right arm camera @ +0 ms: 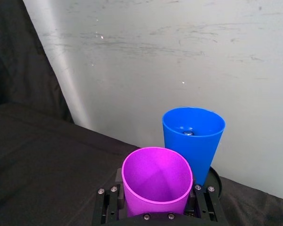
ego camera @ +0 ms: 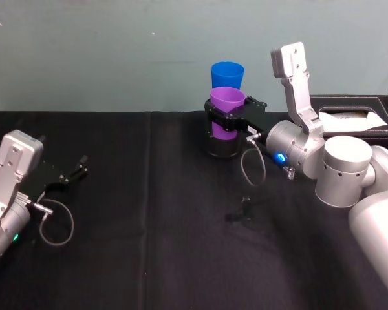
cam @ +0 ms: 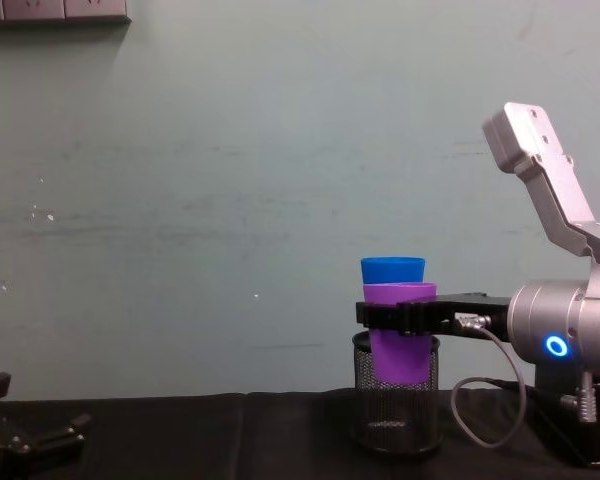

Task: Pick up one cup with a gripper and tap it against the other cup.

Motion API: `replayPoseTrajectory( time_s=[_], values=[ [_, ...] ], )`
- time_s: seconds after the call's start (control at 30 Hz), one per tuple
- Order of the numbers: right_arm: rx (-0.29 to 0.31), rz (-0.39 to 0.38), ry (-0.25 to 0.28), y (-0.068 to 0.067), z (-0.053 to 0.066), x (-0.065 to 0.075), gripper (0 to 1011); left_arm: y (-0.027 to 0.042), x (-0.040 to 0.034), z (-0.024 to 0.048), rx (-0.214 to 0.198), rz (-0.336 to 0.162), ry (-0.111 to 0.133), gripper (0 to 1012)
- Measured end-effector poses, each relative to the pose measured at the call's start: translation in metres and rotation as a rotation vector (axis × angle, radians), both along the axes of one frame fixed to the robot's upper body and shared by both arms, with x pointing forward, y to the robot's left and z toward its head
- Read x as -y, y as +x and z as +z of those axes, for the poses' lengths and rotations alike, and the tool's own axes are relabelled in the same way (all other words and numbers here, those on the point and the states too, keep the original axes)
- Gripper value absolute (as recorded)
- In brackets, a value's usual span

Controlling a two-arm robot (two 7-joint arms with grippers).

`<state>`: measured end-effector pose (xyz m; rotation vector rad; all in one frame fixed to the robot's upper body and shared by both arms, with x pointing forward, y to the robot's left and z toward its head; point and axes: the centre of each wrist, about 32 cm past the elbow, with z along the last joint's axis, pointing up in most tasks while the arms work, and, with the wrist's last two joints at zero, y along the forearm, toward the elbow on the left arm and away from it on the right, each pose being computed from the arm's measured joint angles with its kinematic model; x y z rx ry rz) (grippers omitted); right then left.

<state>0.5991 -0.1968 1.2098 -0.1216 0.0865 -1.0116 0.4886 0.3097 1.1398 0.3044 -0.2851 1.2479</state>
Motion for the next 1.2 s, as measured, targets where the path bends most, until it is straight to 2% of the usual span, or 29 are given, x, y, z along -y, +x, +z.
replayPoseTrajectory(
  time_s=[1.2],
  values=[
    [0.000, 0.000, 0.000, 0.0000, 0.0000, 0.0000, 723, 0.0000, 0.0000, 0.0000, 0.000, 0.000, 0.000, 1000]
  ],
)
